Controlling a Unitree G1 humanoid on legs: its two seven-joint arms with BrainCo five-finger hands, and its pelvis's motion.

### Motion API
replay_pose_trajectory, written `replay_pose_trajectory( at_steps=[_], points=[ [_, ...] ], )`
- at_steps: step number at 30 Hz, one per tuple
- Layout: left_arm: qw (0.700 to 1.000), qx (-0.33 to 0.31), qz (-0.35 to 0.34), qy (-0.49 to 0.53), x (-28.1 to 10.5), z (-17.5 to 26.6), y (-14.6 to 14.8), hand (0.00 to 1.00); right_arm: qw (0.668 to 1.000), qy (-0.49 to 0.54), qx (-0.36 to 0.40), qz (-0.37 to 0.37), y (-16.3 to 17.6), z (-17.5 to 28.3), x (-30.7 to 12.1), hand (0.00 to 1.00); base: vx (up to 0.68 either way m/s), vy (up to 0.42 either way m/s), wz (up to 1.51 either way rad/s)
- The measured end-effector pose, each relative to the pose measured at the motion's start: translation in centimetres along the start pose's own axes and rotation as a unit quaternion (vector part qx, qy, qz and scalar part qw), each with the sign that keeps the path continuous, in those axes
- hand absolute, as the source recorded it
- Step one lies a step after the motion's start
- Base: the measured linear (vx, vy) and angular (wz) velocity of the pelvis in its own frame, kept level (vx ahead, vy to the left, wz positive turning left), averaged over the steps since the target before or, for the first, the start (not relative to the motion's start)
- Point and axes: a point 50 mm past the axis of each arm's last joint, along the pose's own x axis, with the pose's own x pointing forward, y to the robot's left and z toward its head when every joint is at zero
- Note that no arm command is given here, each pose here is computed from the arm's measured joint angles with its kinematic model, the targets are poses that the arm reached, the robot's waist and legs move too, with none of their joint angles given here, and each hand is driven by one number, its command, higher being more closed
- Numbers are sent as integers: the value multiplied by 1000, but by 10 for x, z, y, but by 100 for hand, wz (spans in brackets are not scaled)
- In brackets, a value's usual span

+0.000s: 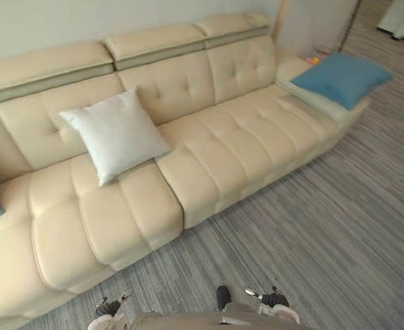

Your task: Pick up cushions and gather them together orderly.

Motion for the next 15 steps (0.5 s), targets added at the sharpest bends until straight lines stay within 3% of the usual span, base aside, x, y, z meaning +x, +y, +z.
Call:
replay_pose_trajectory(
  at_steps=[3, 9, 15],
  points=[
    [1000, 8, -24, -2, -2, 0, -14, 0, 1000, -13, -2, 4, -1, 9, 3, 0, -37, -107, -128],
    [998, 44, -38, -9, -1, 3, -16, 0, 1000, -3, -8, -6, -9, 8, 5, 0, 86, -186, -109],
    [998, 34, -41, -20, 0, 12, -19, 0, 1000, -10, 4, -10, -12, 13, 6, 0, 146, -145, -122]
  ],
)
